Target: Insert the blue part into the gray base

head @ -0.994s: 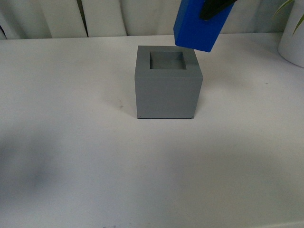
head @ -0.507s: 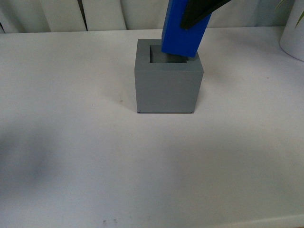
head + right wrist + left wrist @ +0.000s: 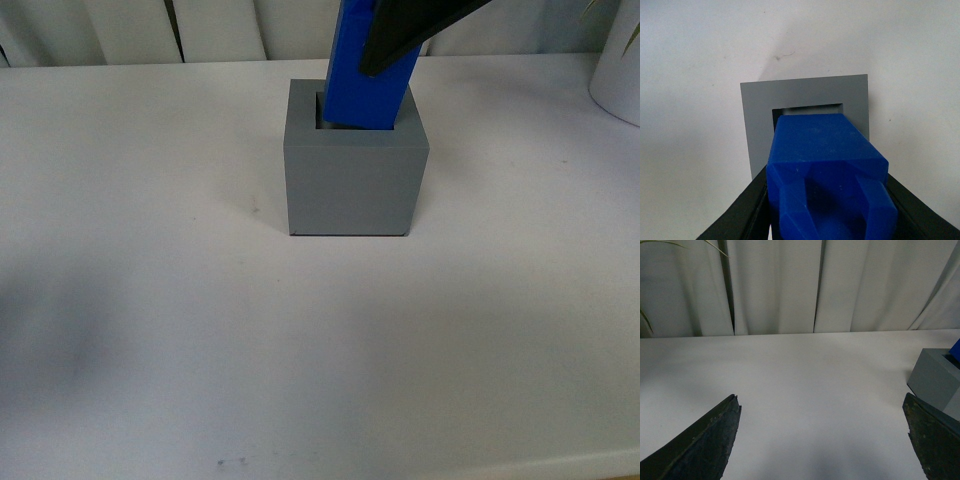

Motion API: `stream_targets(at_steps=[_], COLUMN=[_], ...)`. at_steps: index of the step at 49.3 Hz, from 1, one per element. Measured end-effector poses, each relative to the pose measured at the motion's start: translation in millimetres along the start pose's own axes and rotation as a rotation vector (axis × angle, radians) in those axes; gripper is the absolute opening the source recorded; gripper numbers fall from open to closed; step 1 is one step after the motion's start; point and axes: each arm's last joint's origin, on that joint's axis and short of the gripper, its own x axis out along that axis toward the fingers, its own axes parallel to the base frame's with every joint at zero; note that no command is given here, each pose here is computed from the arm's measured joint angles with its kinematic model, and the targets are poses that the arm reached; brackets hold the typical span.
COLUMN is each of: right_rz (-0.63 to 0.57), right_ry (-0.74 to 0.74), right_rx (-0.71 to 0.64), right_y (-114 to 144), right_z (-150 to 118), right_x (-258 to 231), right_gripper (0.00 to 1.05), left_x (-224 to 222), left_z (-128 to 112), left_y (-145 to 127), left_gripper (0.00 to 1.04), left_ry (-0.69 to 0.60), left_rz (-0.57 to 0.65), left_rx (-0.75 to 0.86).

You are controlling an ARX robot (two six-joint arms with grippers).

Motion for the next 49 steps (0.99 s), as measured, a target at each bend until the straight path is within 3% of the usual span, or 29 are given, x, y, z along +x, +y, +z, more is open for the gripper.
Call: stream_targets(at_steps=[37, 49], right_rz=[0.042, 0.035], right_ry=[0.040, -0.016], right_rx=[-0.008, 0.004], right_y=[2, 0], right_z=[-1, 2], right_x=[11, 7], right_gripper=[0.47, 0.89], left_x=[0, 0], left_z=[0, 0], left_y=[0, 0], left_gripper=[0.99, 0.99], left_ry=[0.000, 0.000], left_rz=[0.000, 0.000], left_rx=[0.000, 0.000])
